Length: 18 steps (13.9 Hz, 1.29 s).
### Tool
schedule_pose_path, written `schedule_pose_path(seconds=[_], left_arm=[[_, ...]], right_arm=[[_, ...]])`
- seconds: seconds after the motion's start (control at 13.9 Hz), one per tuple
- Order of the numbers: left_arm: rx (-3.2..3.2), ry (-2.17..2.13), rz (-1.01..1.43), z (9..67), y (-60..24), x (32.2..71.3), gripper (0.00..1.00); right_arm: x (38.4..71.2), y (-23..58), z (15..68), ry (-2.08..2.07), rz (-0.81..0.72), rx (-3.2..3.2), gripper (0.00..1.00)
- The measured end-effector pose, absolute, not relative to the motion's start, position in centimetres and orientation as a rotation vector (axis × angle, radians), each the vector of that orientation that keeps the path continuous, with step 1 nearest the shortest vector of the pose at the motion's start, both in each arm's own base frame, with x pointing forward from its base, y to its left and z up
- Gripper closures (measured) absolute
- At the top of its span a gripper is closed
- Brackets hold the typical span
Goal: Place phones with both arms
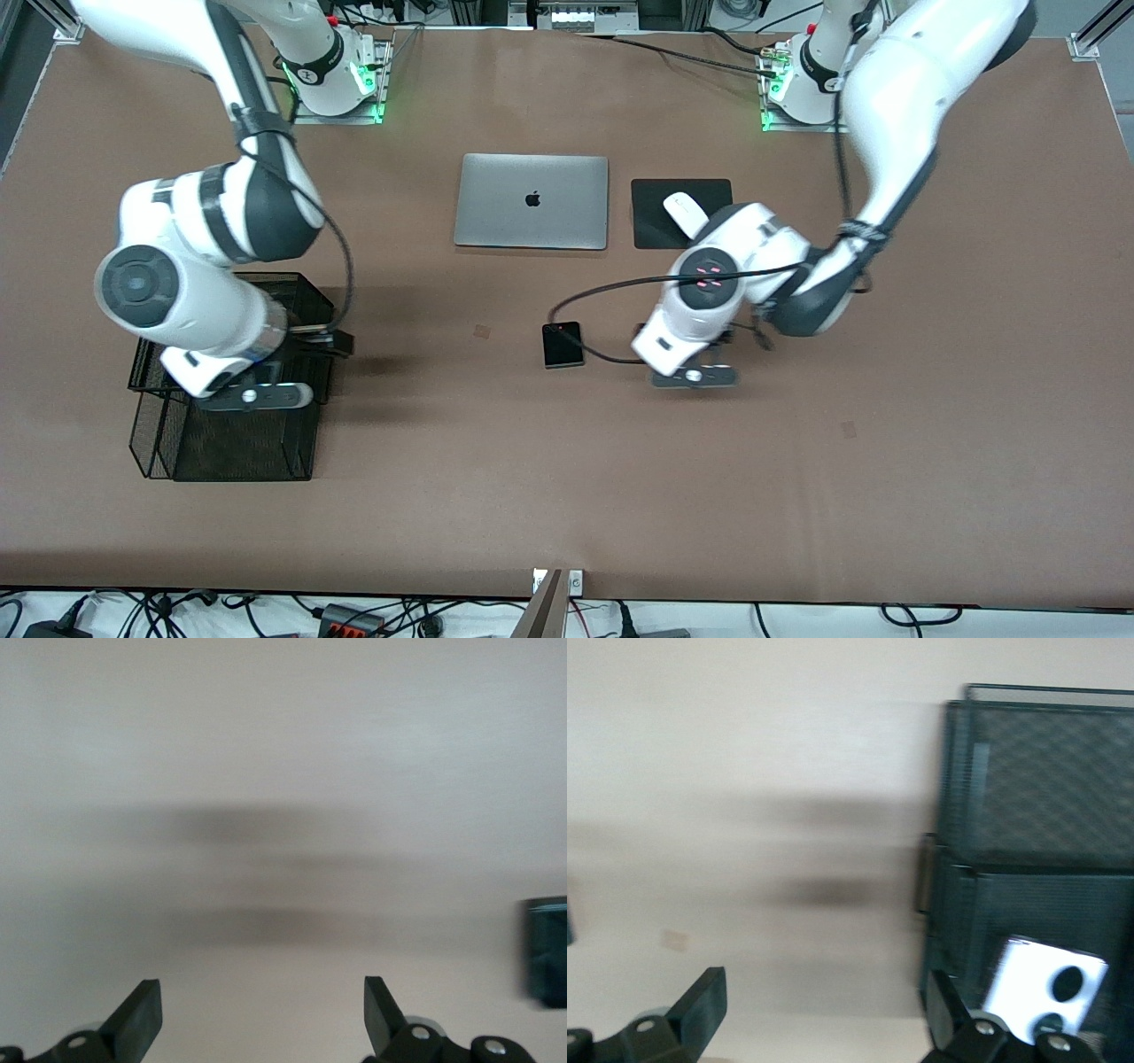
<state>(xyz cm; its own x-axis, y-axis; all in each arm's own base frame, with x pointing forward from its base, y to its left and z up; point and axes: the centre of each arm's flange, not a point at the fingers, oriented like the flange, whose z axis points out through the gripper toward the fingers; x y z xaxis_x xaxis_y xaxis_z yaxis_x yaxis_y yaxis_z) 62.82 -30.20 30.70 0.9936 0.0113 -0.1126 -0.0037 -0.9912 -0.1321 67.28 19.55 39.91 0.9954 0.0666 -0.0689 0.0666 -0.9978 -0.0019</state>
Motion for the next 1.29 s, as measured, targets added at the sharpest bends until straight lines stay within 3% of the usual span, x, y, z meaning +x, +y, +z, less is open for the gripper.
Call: schedule_pose_path(seconds=[0.14,0.43,0.79,1.29], left_arm=[[-2.939,0.039,0.210,34.0,-26.0,63.4,0.00],[-2.855,0.163,0.207,42.5,-19.5,63.3,0.00],[-3.052,0.174,0.257,51.0,-12.4,62.0,0.00],[-3.124,0.141,0.152,57.5,-3.5,59.3,0.00]], right_arm=[[66.7,23.2,38.6,0.148,-0.102,3.188,0.00],[66.0,31.6,34.3,0.294,0.078,3.229,0.00],[62.4,41.7,27.1,0.483,0.229,3.232,0.00],[58.0,48.9,20.8,0.425,0.237,3.230,0.00]])
